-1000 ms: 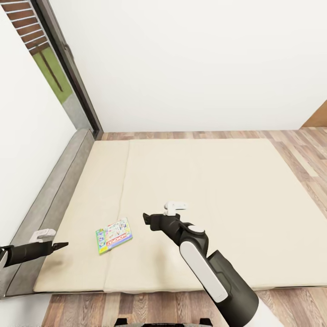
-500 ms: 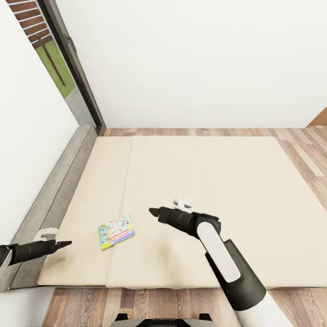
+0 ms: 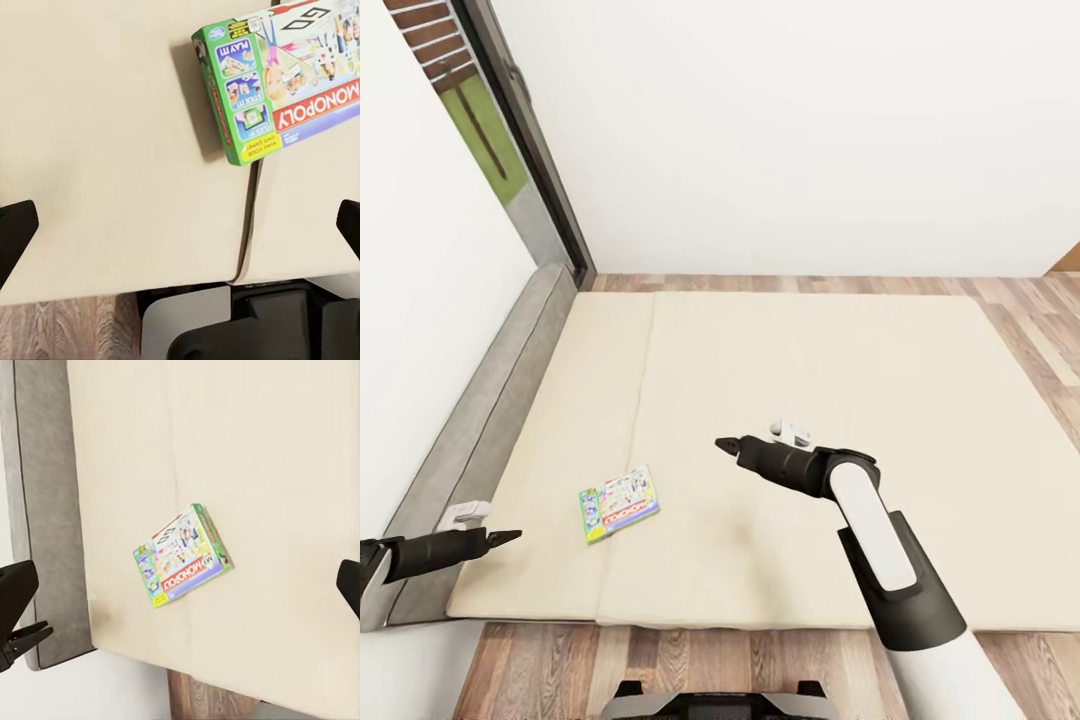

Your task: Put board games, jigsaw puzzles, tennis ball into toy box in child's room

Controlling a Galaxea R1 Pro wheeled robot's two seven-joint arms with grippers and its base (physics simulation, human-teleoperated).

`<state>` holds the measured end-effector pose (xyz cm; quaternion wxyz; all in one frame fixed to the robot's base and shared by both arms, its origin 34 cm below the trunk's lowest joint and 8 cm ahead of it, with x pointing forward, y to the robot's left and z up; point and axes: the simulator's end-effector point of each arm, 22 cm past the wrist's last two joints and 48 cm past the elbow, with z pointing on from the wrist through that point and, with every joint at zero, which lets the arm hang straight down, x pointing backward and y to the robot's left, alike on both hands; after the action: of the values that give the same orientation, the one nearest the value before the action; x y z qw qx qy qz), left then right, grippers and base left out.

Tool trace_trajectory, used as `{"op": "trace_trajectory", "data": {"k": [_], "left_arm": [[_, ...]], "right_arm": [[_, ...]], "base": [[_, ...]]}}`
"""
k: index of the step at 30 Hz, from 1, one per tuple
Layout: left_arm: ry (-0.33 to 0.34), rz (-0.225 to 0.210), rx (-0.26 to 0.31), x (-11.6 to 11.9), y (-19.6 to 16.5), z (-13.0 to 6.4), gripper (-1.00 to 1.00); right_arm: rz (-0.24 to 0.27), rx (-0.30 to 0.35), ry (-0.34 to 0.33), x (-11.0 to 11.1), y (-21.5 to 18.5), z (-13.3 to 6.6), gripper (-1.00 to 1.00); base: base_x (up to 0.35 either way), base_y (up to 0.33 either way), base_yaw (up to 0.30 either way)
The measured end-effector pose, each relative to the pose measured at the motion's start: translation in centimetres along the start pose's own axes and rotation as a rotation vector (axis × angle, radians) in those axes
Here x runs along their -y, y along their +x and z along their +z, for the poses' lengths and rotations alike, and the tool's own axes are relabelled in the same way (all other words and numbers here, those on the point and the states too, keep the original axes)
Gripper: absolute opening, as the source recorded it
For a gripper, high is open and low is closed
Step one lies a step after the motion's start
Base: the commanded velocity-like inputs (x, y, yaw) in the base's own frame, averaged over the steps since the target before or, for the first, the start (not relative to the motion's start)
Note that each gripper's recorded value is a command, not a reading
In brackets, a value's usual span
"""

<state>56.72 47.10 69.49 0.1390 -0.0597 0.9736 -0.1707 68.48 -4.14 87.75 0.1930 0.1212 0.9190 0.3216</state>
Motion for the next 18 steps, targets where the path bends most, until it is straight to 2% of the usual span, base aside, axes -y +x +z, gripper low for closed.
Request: {"op": "trace_trajectory", "data": {"k": [6, 13, 18], "left_arm": [[0.002, -0.001, -0.001, 0.02, 0.06, 0.06, 1.0], [0.02, 0.0, -0.001, 0.43, 0.06, 0.08, 1.0], [0.036, 0.001, -0.001, 0.78, 0.06, 0.07, 1.0]], "right_arm": [[0.005, -0.003, -0.001, 0.12, 0.11, 0.06, 1.0], [0.004, -0.007, -0.004, 0.03, 0.24, 0.08, 1.0], [0.004, -0.009, -0.004, -0.02, 0.3, 0.11, 1.0]], "base": [[0.0, 0.0, -0.03], [0.0, 0.0, -0.206], [0.0, 0.0, -0.084]]}}
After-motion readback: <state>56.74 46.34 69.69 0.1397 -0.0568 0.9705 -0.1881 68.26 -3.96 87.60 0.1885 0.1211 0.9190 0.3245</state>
